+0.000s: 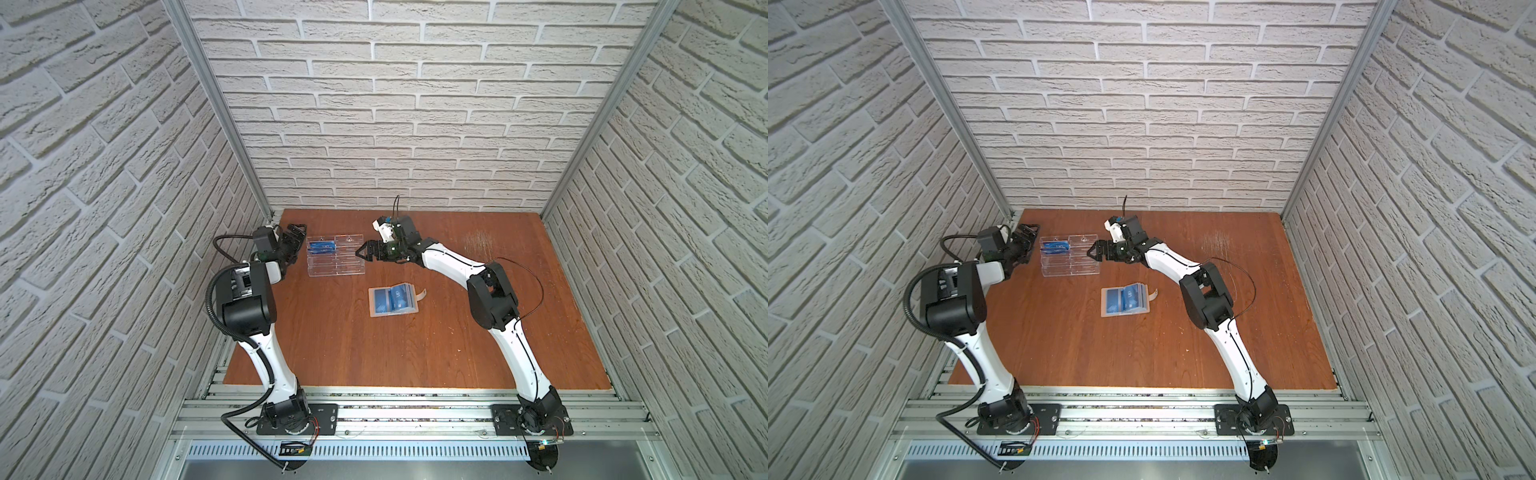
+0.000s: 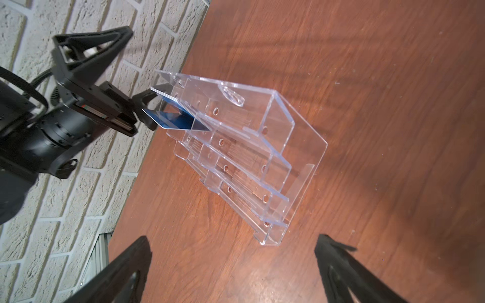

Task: Take the credit cards out of the card holder
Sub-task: Move the storage box to the top-center of the table.

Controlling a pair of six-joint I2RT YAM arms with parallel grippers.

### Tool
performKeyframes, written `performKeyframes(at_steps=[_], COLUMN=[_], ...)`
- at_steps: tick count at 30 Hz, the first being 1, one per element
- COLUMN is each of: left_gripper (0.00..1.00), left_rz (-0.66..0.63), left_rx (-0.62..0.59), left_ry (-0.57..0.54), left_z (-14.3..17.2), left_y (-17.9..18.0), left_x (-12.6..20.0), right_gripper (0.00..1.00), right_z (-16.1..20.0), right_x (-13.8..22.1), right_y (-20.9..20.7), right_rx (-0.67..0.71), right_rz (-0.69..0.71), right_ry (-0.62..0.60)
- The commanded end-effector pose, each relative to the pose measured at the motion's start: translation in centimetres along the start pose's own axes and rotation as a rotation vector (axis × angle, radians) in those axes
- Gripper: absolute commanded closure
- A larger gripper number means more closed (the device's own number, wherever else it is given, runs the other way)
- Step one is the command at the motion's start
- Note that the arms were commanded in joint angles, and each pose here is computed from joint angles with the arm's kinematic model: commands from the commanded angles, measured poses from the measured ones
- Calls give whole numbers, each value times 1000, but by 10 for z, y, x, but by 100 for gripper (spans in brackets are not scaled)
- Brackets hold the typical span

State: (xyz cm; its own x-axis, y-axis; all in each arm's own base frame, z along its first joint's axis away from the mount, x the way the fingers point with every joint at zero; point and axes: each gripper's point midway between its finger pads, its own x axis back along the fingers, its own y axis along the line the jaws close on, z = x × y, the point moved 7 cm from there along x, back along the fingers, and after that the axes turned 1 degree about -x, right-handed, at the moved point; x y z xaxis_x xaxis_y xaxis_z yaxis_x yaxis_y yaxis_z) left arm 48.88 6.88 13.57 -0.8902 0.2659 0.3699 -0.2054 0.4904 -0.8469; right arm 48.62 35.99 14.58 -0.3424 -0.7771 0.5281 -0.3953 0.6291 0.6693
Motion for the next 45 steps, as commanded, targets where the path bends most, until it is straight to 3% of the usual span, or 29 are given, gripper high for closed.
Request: performKeyframes(at_steps=[1,11,28,33,39,45], left_gripper=[2,2,2,2,2,2], left_rz=[58,72,124,145,167,93], left_rx=[-54,-79,-111,-123,-131,-129], left_ry=[13,58,148,144,127,111], left_z=[8,38,115,120,104,88], left_y=[-10,-21,-55,-65,-84,-85], left_x=[-14,-28,-28,-19,-2,23], right_gripper=[1,1,1,1,2,1], right_z=[-11,-12,-6,-9,-11,-10], right_x=[-1,4,47,52,73,107], right_y=[7,-11,-45,-42,-36,-24], right_rx=[17,-38,-43,-26,20,107], right_rz=[-29,-16,68,71,167,282], right_ry=[-46,-55,-48,-38,-42,-54])
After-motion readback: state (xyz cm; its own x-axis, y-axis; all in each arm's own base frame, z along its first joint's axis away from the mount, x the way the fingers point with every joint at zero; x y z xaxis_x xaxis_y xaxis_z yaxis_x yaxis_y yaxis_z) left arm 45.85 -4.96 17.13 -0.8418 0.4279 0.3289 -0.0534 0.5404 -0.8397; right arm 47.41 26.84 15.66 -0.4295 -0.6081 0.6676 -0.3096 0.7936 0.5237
